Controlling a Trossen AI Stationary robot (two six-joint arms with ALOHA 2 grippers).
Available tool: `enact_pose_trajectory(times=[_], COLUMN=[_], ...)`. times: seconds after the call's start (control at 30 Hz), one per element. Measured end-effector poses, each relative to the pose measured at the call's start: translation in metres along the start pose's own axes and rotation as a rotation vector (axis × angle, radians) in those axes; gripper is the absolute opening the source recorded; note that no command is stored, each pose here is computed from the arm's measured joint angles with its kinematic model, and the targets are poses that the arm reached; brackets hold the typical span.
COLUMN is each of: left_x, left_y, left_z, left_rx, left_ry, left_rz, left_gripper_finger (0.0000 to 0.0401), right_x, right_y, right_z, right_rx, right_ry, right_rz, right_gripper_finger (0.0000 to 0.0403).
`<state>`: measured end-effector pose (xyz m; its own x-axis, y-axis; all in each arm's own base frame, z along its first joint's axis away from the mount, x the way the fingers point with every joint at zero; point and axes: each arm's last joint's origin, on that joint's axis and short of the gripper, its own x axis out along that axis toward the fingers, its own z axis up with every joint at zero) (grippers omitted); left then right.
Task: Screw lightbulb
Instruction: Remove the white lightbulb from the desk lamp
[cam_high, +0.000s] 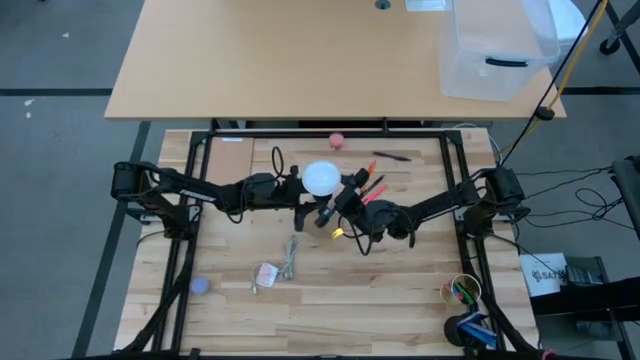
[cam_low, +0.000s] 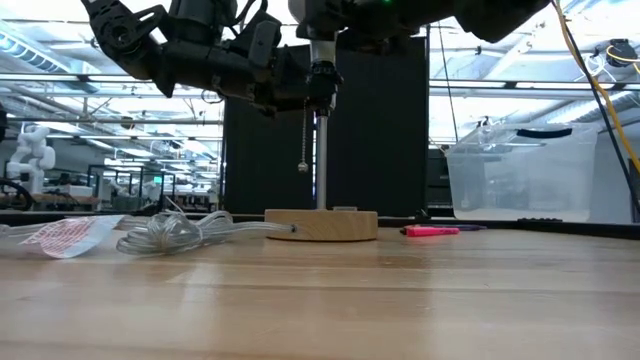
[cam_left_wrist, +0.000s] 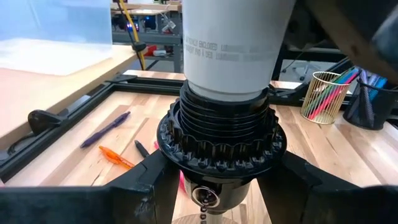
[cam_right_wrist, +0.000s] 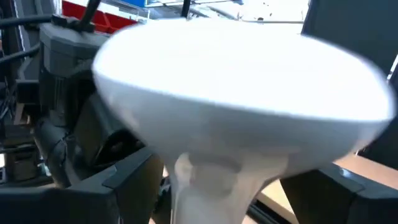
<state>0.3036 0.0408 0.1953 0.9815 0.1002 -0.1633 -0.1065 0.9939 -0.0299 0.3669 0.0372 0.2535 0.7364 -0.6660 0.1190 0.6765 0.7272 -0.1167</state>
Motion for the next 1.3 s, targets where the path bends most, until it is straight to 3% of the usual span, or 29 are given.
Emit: enact_pose_trajectory(times=[0.17, 0.47, 0.77, 1.13, 1.3], left_x=[0.0, -0.001, -0.001, -0.002, -0.003], left_y=[0.0, -0.002, -0.006, -0.009, -0.011], left_z=[0.0, -0.003, -0.003, -0.003, -0.003], left_rx=[0.001, 0.016, 0.04, 0.059, 0.063], left_ry=[0.002, 0.027, 0.028, 0.024, 0.022], left_rz=[-0.014, -0.104, -0.235, -0.383, -0.473], left_gripper_finger=[0.0186, 0.0186, 0.0186, 0.0186, 0.0186], right_x=[0.001, 0.002, -0.001, 0.006, 0.015], right_y=[-0.001, 0.001, -0.002, -0.02, -0.029], right_z=[0.0, -0.001, 0.005, 0.014, 0.012], right_rx=[-0.01, 0.005, -0.057, -0.066, -0.043], right_ry=[-0.005, -0.021, 0.007, 0.044, 0.021], right_rz=[0.023, 0.11, 0.224, 0.513, 0.752], right_gripper_finger=[0.0273, 0.0201, 0.0191, 0.019, 0.0189])
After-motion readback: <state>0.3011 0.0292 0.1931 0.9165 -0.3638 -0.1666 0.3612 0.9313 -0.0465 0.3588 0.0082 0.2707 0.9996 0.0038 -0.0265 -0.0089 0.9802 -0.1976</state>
